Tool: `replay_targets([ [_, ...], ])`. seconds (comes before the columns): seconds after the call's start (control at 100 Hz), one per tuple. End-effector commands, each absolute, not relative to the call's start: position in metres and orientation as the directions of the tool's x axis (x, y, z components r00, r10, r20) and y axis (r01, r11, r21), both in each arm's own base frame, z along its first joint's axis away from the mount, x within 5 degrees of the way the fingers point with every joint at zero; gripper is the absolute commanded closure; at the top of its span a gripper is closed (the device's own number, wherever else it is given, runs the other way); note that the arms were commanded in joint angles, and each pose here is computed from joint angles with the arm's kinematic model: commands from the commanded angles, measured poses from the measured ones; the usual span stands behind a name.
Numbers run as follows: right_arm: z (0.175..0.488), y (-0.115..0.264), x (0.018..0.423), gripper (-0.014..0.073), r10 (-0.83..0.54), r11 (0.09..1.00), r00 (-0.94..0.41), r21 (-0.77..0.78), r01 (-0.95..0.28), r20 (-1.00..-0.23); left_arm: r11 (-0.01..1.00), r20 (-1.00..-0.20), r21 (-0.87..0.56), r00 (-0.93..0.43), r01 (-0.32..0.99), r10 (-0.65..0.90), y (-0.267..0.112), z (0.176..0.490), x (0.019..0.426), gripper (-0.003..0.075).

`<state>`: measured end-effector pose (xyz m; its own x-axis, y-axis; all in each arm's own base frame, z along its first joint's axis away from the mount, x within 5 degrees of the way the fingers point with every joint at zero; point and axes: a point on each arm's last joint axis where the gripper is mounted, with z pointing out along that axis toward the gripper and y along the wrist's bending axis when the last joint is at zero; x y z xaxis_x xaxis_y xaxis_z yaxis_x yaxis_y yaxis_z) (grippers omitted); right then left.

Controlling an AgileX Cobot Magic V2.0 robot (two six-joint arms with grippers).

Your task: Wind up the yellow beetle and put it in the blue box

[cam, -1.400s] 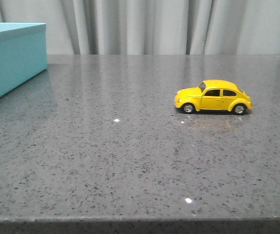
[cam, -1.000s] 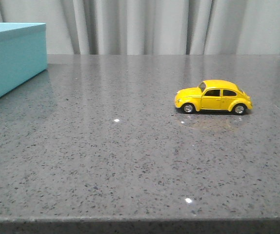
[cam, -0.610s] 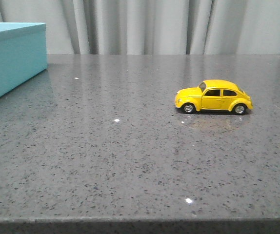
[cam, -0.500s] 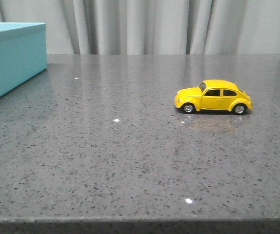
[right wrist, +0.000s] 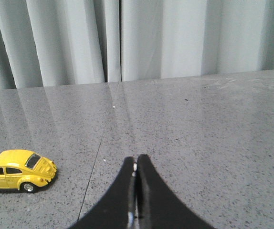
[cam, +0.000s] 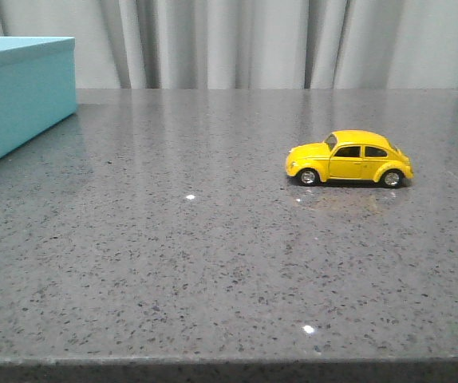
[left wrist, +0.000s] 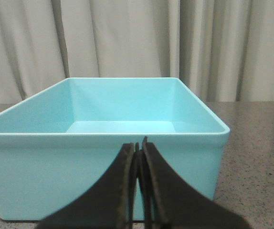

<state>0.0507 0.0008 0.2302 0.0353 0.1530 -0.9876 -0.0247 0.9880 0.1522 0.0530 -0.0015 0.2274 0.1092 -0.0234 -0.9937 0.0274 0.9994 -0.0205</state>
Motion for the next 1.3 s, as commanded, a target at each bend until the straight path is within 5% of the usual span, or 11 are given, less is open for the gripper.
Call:
replay_targets([
  [0.0,0.256,0.000,0.048,0.0661,0.128,0.992,0.054,0.127,-0.020,-0.990,0.999,-0.987,-0.037,0.157,0.037,-0.043,-0.002,0.253,0.051,0.0741],
  [0.14,0.273,0.000,0.053,0.0652,0.127,0.992,-0.055,0.127,0.000,-0.990,0.999,-0.988,-0.037,0.152,0.039,-0.043,-0.002,0.276,0.055,0.0738],
  [0.25,0.286,0.000,0.060,0.0560,0.127,0.992,-0.120,0.126,0.010,-0.985,0.999,-0.989,-0.037,0.145,0.039,-0.042,-0.002,0.292,0.060,0.0707],
  [0.51,0.308,0.000,0.081,0.0319,0.126,0.992,-0.244,0.123,0.030,-0.962,0.999,-0.995,-0.038,0.087,0.037,-0.041,-0.003,0.318,0.083,0.0406],
  [0.77,0.334,0.001,0.094,0.0184,0.143,0.990,-0.340,0.136,0.043,-0.930,0.999,-0.998,-0.038,0.052,0.035,-0.040,-0.003,0.328,0.098,0.0250],
  [1.29,0.342,0.005,0.102,0.0195,0.205,0.977,-0.348,0.210,0.025,-0.915,0.999,-0.996,-0.038,0.084,0.032,-0.041,-0.003,0.331,0.099,0.0247],
])
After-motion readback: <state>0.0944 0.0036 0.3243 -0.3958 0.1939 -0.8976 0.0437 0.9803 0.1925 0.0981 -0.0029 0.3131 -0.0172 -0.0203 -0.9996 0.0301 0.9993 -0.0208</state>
